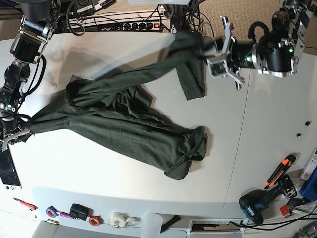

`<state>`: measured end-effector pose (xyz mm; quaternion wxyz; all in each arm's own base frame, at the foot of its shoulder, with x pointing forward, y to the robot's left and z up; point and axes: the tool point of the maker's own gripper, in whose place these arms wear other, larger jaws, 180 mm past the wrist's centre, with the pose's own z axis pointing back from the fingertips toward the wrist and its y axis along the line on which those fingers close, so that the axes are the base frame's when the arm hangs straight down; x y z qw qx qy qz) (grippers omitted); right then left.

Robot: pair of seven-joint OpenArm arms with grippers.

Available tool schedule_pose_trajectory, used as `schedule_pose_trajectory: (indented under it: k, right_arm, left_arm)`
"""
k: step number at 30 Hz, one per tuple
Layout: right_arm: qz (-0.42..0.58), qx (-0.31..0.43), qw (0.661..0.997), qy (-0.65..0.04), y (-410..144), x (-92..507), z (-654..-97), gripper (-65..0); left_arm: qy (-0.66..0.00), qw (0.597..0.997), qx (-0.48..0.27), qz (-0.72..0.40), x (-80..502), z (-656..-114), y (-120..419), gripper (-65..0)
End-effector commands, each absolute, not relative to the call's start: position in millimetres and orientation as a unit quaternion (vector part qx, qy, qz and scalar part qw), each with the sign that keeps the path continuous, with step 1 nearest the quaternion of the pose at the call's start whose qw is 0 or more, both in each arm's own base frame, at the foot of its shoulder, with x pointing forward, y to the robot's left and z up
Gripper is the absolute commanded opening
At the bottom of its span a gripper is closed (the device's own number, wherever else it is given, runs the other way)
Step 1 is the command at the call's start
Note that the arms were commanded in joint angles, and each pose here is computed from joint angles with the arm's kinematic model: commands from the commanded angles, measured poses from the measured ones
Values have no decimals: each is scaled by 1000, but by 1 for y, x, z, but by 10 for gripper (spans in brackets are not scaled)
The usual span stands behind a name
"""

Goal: Layout the t-shirt on the table in an organized manner, then fold the t-shirt properly
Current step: 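Move the left gripper to the shirt's sleeve and grasp it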

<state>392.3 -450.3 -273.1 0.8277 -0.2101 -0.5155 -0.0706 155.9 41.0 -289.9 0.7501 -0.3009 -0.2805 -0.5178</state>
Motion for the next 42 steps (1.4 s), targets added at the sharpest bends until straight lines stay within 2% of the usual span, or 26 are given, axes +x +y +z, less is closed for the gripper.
schedule_pose_trajectory:
  k: [1,3,4,5,9,12,17,22,25,28,35,42]
  right_arm:
    - [-58,-218,810,-541,-456,400,-246,-623]
    - [-47,-206,815,-539,-451,402,-247,-431]
    - [-47,-206,813,-542,-451,403,-246,-365]
    - [-50,-209,811,-545,-452,403,-243,-343]
    - [-108,-214,785,-571,-470,397,-215,-343]
    - [-179,-151,770,-593,-477,385,-196,-344]
    - [-188,-3,788,-586,-456,362,-192,-344]
    - [-165,53,817,-550,-439,313,-212,-345]
    - [-138,61,827,-542,-424,279,-220,-345]
    - [-129,39,838,-529,-412,244,-231,-345]
    - [-145,37,868,-474,-378,187,-273,-345]
    - [-182,69,857,-476,-356,181,-296,-345]
  left_arm:
    - [-305,748,-312,-501,161,-280,35,-336]
    - [-335,756,-314,-467,172,-275,29,-314]
    - [-354,755,-309,-457,179,-272,26,-315]
    - [-376,753,-304,-446,187,-268,23,-315]
    - [-467,742,-291,-383,218,-245,11,-315]
    - [-500,735,-290,-353,230,-234,5,-315]
    - [-521,727,-301,-331,240,-222,-5,-315]
    - [-528,722,-304,-328,243,-218,-8,-315]
    - [-526,724,-304,-327,243,-220,-7,-315]
    - [-526,724,-304,-327,243,-220,-7,-315]
    - [-525,723,-304,-329,243,-220,-8,-315]
    - [-511,734,-292,-339,250,-237,-4,-315]
